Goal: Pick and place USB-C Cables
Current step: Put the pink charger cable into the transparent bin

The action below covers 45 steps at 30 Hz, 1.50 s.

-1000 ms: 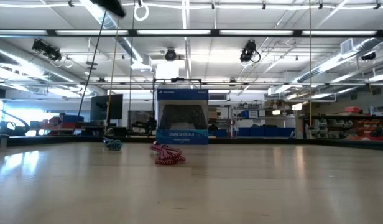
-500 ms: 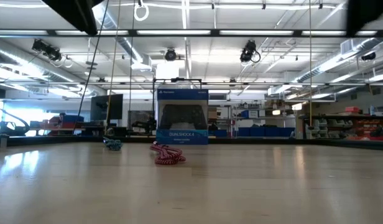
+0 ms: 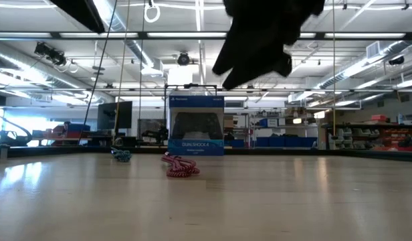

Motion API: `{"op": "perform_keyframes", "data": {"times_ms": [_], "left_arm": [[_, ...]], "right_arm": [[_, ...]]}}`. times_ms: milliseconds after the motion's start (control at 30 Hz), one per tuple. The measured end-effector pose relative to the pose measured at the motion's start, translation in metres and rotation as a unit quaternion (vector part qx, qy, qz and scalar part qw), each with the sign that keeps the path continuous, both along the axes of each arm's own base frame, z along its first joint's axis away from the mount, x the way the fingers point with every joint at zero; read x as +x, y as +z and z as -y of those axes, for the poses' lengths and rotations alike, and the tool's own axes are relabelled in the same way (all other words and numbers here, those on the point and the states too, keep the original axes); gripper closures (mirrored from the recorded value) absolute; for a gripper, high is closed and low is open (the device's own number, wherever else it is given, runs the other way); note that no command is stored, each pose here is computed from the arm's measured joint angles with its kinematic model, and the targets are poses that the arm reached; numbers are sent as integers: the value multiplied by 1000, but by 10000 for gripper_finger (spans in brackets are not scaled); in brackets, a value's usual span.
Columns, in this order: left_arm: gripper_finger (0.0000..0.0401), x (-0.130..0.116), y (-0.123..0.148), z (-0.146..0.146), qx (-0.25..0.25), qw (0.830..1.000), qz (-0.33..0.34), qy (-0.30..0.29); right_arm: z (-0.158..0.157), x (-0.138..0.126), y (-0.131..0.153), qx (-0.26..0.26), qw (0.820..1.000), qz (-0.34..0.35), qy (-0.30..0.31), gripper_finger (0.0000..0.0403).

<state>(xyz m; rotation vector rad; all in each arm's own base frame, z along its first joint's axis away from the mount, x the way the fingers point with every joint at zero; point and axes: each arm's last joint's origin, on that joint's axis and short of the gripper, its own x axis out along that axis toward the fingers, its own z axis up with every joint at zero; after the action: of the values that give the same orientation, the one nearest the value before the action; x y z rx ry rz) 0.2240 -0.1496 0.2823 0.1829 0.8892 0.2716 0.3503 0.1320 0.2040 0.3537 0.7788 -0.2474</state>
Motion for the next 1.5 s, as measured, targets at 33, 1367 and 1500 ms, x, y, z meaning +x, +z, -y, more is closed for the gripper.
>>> {"op": "perform_keyframes", "data": {"times_ms": [33,1367,1500], "left_arm": [[293,-3,2,2,5,1000,8,-3],[294,-10,33,0,-28,991,129,4],[294,-7,36,1,-24,988,154,10]], "right_arm": [[5,1,-6,6,1000,8,0,222],[15,78,-78,-65,983,-143,93,390],[15,76,-78,-66,981,-155,92,390]]}}
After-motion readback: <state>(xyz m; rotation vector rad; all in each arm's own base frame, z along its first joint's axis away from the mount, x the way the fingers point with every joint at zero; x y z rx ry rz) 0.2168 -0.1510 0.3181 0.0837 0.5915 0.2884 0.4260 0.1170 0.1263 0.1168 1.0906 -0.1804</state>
